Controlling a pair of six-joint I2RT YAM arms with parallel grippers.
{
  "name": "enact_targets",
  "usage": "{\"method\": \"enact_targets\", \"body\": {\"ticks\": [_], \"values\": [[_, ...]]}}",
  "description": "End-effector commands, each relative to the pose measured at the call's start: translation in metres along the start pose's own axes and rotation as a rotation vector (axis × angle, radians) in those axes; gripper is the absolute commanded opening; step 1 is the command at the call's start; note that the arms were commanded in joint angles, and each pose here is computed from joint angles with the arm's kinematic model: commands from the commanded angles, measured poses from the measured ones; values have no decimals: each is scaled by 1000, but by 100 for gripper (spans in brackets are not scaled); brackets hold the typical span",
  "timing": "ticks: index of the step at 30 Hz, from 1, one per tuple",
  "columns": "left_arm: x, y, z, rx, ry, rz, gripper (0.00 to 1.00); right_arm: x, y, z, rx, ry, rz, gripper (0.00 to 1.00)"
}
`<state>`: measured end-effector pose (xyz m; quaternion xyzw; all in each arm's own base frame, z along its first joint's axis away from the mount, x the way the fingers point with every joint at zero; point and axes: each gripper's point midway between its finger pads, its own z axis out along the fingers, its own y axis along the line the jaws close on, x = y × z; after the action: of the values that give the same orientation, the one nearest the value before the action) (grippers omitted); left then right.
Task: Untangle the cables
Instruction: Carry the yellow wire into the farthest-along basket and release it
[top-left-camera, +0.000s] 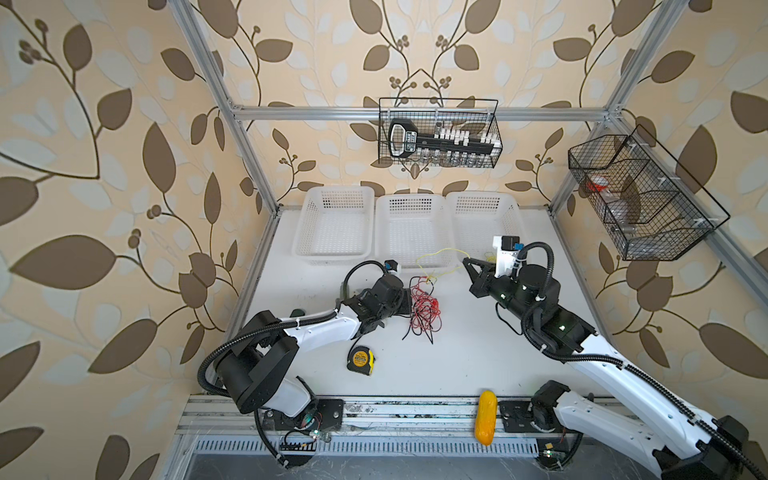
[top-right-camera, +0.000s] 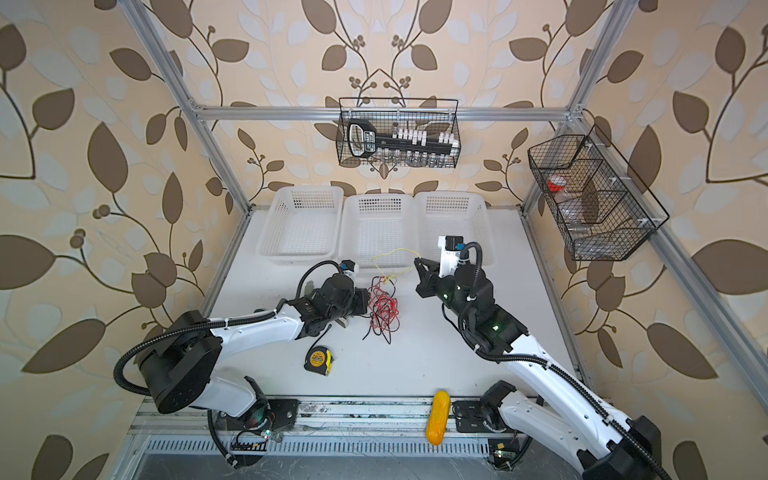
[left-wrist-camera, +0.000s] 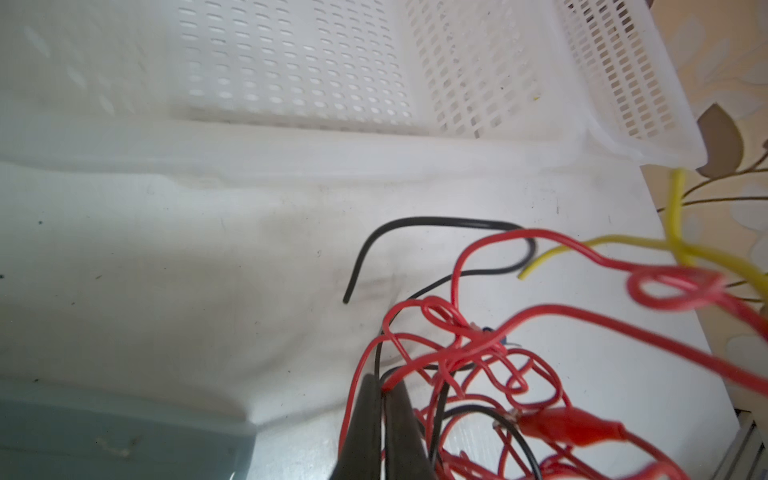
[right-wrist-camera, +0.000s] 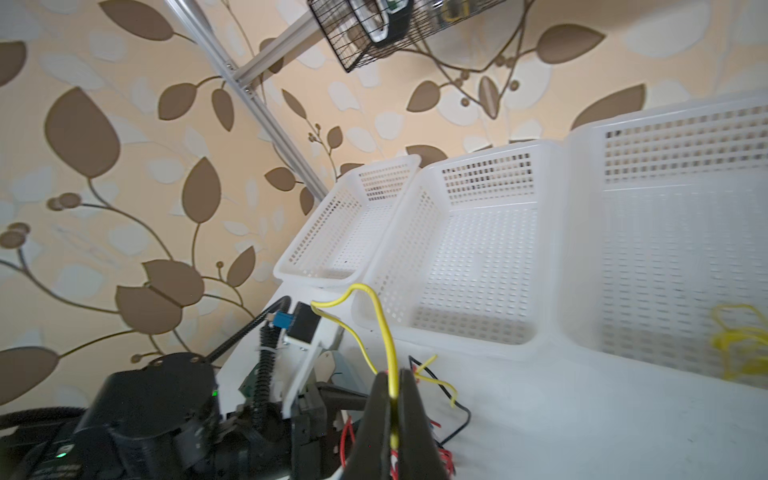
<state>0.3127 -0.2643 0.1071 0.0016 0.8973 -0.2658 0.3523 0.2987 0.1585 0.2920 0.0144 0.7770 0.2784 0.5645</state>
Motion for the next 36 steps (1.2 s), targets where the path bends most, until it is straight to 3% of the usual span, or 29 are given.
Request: {"method": "enact_targets", "body": {"ticks": [1,8,13,16,20,31,36], "values": [[8,37,-5,-172,15,-36,0,-30,-42,-21,158,-140,70,0],[9,49,-9,-238,16,-25,0,-38,-75,-41,230,-159,80,0],[6,40,-7,-195,16,-18,0,-25,-21,-18,-81,-52,28,0],[5,35,-4,-181,22,-19,0,-11,-3,-7,-146,2,0,0],[5,36,-5,-187,21,-20,0,-13,-1,-5,-123,-15,-12,0],[12,56,-9,-255,25,-19,0,-86,-26,-43,-4,-179,7,0],[15,55,-7,-244,35,-24,0,-93,-36,-47,55,-190,6,0]]}}
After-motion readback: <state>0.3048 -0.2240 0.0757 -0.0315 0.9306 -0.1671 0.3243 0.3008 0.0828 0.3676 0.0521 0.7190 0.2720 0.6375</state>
